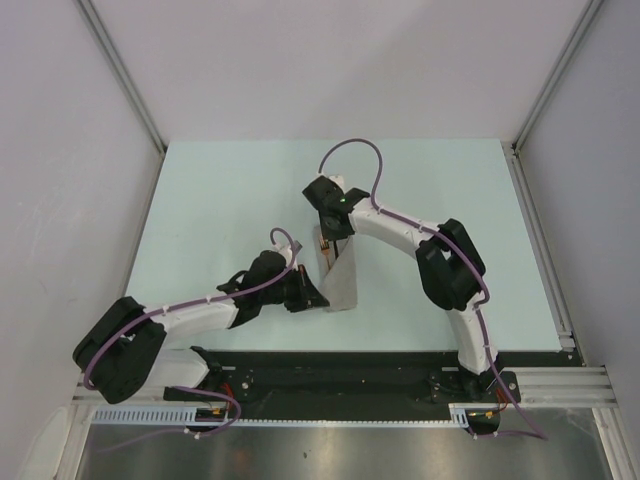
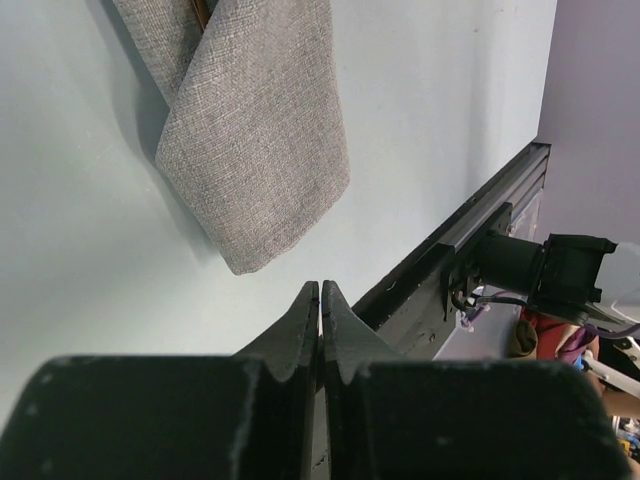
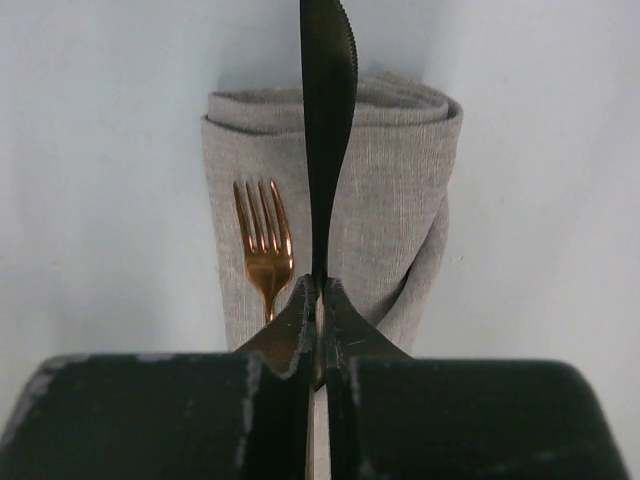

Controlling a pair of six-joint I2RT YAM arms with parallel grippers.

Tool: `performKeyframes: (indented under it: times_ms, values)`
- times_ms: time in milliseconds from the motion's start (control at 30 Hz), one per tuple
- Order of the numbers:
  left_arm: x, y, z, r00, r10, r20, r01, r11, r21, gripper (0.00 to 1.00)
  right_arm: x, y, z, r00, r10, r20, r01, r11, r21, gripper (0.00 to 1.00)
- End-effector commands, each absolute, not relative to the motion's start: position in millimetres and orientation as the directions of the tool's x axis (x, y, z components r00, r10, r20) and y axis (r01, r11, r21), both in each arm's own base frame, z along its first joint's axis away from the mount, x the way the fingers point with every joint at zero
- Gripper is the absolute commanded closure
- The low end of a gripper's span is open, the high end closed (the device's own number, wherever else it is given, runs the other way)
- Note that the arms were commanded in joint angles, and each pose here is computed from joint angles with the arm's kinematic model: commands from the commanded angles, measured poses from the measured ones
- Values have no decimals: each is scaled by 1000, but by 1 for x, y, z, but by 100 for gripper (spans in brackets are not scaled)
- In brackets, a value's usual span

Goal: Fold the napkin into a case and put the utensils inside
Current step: Insert the knife into the folded napkin.

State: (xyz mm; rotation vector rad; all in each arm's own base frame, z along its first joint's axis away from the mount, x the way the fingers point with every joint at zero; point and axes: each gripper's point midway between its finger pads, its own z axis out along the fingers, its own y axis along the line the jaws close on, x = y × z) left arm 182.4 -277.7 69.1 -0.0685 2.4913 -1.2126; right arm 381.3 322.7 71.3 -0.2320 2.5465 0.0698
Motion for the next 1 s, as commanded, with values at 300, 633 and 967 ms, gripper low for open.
performKeyframes:
  times_ms: [300,633,967]
  values:
    - [183,-277,79,-918,-209,-336,146,609,-779,93,349,326,82,-834,-89,-544,-154,985,75,100]
    - [183,-276,80,-916,-213,-339,147,607,-781,94,336,326,72,-854,-83,-513,-146,986,85,100]
    - [184,-276,83,-913,-211,-348,156,608,-778,94,326,322,69,-863,-72,-500,-135,987,91,100]
